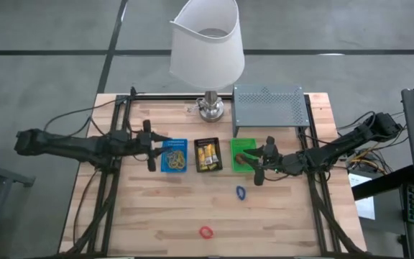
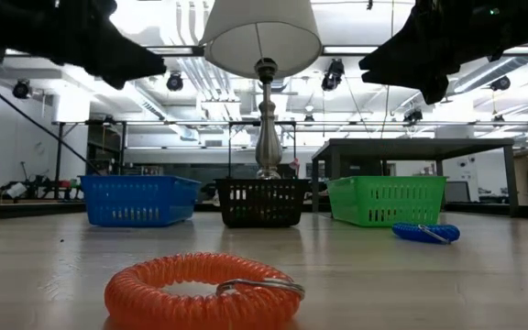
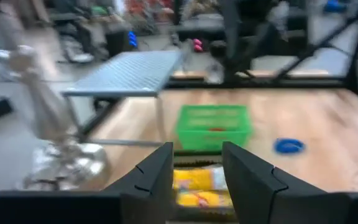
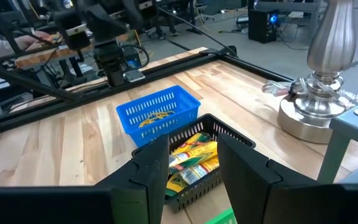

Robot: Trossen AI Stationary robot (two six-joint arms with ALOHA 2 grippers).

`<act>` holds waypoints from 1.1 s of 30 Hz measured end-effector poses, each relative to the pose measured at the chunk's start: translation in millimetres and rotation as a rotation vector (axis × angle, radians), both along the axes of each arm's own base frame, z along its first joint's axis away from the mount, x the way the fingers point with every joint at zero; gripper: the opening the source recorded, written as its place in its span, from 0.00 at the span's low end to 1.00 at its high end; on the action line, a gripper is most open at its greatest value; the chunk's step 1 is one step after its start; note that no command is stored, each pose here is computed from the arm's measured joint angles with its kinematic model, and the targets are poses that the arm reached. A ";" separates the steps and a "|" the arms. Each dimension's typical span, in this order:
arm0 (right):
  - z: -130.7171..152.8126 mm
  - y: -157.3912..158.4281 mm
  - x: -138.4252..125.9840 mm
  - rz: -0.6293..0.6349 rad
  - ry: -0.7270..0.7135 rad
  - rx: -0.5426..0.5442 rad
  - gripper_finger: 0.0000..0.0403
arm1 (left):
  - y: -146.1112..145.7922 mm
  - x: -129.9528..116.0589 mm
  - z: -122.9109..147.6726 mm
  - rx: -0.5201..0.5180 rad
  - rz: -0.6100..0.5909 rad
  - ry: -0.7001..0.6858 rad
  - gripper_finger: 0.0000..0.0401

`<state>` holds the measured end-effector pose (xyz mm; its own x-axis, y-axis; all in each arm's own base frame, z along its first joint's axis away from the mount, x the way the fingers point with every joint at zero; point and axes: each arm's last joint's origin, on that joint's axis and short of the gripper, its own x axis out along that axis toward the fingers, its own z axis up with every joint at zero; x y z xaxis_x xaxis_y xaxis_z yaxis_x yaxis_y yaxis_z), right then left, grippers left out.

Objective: Pick & Place Office Desk Supplies
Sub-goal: Put the blue spring keychain into the green bin

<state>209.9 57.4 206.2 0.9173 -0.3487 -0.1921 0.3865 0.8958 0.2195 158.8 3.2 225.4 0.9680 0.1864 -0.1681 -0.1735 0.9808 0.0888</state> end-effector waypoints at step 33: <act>-0.6 -0.1 0.1 0.027 0.034 -0.073 0.33 | -2.8 -7.4 -23.7 0.037 -0.111 -0.184 0.36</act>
<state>209.9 57.3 205.6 0.9200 -0.3380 -0.1984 0.3679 0.9192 0.1405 151.3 0.3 201.7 0.9966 0.0800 0.0183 -0.0815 0.9914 0.1020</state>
